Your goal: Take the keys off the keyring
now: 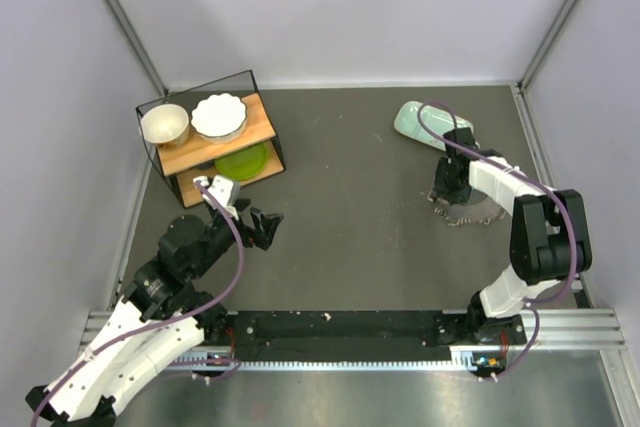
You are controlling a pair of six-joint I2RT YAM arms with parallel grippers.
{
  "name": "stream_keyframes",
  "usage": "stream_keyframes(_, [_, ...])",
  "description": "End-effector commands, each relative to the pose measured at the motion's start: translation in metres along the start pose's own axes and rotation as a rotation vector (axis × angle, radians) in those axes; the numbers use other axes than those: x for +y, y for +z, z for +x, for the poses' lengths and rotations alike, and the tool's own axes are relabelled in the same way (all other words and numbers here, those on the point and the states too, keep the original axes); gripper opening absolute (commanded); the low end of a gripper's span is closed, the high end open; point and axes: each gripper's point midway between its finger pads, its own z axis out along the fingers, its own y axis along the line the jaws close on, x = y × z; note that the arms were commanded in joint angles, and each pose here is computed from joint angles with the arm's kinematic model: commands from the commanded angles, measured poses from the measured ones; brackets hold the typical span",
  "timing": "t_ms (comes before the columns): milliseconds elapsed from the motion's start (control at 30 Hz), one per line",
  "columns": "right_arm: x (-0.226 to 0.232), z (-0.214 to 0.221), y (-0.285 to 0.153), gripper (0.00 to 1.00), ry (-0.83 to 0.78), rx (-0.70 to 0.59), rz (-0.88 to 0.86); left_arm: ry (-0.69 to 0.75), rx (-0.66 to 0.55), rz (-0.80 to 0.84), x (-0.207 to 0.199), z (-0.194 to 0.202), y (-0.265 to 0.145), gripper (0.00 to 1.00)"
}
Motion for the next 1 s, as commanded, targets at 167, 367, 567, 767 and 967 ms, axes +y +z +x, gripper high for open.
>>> stream_keyframes(167, [0.011, -0.024, 0.008, 0.44, -0.028, -0.069, -0.053, 0.015, -0.031, 0.005, -0.002, -0.010, 0.002, 0.93])
stream_keyframes(367, [0.020, -0.021, 0.010, 0.40, -0.051, -0.065, -0.112, 0.016, -0.036, 0.003, -0.002, -0.012, 0.002, 0.93])
stream_keyframes(567, [0.024, -0.015, 0.007, 0.33, -0.050, -0.088, -0.163, 0.013, -0.048, 0.007, -0.002, -0.013, 0.000, 0.93])
stream_keyframes(767, [0.017, -0.005, 0.013, 0.30, -0.033, -0.053, -0.123, 0.008, -0.053, 0.012, -0.002, -0.013, -0.003, 0.92])
stream_keyframes(967, [0.040, 0.004, 0.003, 0.01, -0.146, -0.042, -0.231, -0.002, -0.055, 0.009, -0.002, -0.013, -0.005, 0.92])
